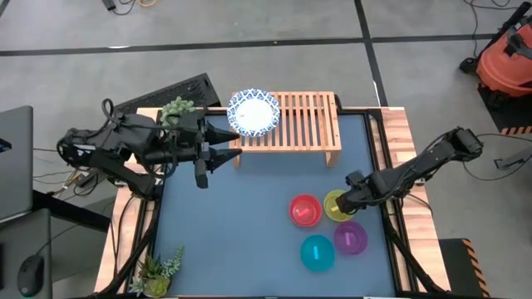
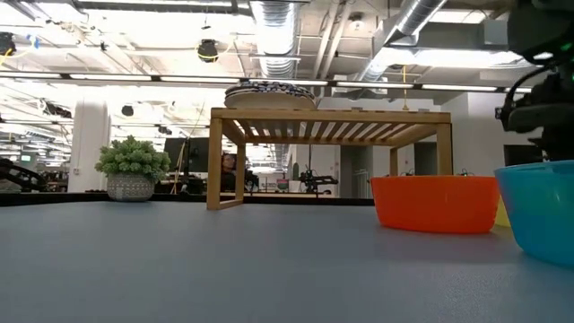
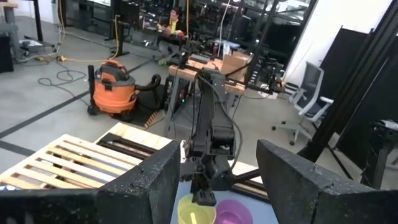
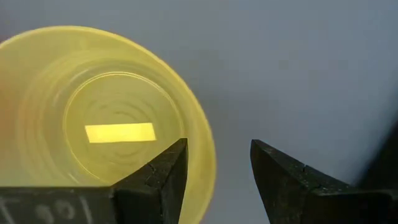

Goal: Place and stack bowls onto a shelf
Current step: Put the yellow bowl on the shelf

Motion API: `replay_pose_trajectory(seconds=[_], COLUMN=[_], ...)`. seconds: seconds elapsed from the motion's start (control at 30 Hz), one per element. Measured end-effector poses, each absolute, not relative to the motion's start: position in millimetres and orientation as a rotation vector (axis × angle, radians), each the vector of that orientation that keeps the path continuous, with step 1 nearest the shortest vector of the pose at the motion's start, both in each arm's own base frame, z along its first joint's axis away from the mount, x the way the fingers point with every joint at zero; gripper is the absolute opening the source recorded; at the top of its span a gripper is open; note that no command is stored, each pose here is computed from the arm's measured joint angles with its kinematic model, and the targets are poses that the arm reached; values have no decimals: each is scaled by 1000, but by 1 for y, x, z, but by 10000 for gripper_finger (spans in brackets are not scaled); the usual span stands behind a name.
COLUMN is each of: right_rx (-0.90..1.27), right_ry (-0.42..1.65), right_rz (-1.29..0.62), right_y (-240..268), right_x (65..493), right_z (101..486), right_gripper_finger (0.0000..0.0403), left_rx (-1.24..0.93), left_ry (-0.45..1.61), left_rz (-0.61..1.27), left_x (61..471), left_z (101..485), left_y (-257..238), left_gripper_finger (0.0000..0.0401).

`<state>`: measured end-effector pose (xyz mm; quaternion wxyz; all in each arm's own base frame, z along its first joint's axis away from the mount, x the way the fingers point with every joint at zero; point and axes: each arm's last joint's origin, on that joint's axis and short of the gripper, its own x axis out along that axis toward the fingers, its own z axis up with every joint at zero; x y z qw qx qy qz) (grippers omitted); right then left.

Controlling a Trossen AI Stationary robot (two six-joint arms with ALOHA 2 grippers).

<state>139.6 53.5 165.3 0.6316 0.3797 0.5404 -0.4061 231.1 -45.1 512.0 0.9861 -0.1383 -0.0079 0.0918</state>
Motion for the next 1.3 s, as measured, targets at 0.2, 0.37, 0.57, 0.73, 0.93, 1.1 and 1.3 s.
replay_pose_trajectory(seconds=[0.2, 0.37, 0.57, 0.73, 0.93, 1.1, 1.3], right_rx=[870, 888, 897, 909, 889, 890, 902], right_ry=[1240, 1255, 1268, 1295, 1315, 1235, 978], right_rz=[-946, -935, -904, -858, -805, -680, -545], right_y=[51, 47, 42, 37, 28, 19, -3], right_x=[137, 139, 144, 153, 163, 177, 190], right_z=[158, 159, 165, 181, 219, 274, 354], right_gripper_finger=[161, 63, 22, 22, 22, 22, 22], left_rx=[-274, -265, -168, -167, -192, -240, -297], left_ry=[-31, -32, -16, -6, 86, 162, 259], left_rz=[198, 220, 237, 232, 236, 286, 320], left_x=[231, 232, 233, 229, 203, 177, 157], left_z=[513, 514, 513, 513, 510, 506, 498], left_y=[-43, -37, -33, -28, -20, -10, -6], left_gripper_finger=[197, 196, 197, 197, 197, 197, 196])
